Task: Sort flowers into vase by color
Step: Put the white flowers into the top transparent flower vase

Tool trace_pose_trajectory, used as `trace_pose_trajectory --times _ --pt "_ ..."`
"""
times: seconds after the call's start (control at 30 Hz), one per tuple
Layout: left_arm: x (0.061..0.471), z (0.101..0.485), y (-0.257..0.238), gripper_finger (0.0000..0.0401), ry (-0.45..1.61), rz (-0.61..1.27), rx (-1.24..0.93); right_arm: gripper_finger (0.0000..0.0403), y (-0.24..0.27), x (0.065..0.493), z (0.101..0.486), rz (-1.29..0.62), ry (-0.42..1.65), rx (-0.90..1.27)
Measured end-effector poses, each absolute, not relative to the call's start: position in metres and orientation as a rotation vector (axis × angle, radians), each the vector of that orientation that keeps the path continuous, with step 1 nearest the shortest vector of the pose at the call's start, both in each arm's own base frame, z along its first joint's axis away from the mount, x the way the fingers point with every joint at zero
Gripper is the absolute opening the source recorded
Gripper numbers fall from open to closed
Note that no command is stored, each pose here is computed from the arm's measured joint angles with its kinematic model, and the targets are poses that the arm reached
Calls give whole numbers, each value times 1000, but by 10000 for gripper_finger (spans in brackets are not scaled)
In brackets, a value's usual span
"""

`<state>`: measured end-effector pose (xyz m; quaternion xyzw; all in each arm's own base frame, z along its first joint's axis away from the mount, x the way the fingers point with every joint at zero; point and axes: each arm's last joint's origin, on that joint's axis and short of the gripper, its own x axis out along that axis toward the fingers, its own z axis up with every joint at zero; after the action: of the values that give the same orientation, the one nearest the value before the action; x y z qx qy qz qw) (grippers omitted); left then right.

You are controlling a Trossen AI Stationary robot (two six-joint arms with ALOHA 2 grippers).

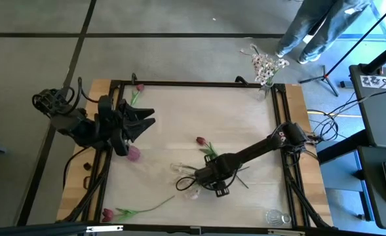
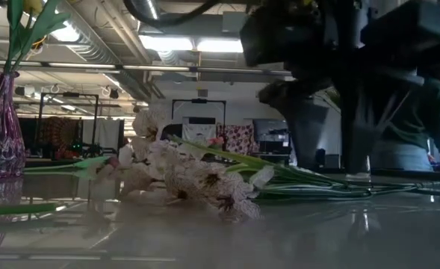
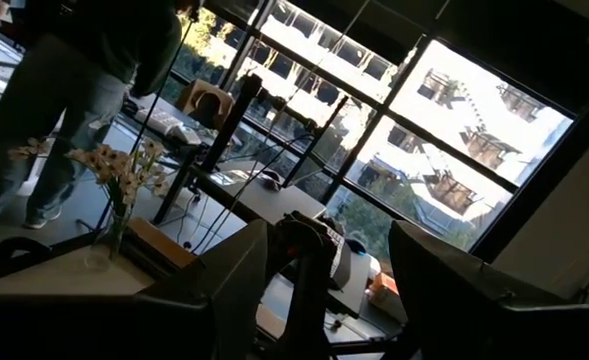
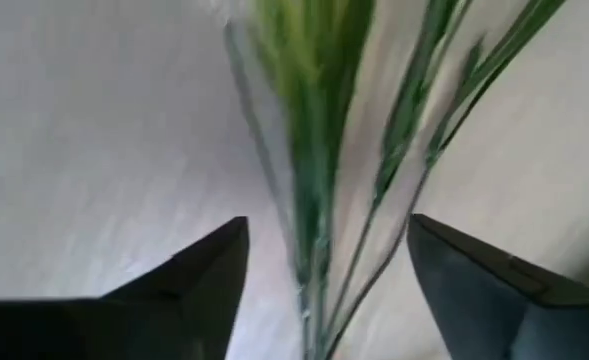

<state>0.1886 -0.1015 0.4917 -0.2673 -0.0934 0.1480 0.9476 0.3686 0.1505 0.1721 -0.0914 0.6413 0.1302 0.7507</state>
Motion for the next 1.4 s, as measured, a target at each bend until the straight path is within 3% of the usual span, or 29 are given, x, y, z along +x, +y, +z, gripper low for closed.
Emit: trace_pose_trajectory --times 0.17,0.3,0.5,0.73,0.83,0.93,1.07,1.4 --pt "188 492 -103 208 -187 293 -544 288 146 377 158 266 1359 -196" --pt "185 492 -107 208 -180 273 -543 258 146 381 142 268 1377 -191" --pt "183 491 -107 208 -188 333 -547 167 147 383 134 285 1390 -222" --pt "181 495 -104 208 -191 300 -516 24 147 393 150 292 1360 -231" --pt "172 499 -99 208 -202 316 -501 17 138 405 180 273 1296 -220" --pt "158 506 -88 208 -222 321 -464 26 121 408 246 208 1175 -249" --pt "137 516 -72 208 -255 320 -433 8 85 394 311 79 1116 -331" --pt "121 521 -59 208 -267 279 -356 6 -41 311 435 -299 770 -179"
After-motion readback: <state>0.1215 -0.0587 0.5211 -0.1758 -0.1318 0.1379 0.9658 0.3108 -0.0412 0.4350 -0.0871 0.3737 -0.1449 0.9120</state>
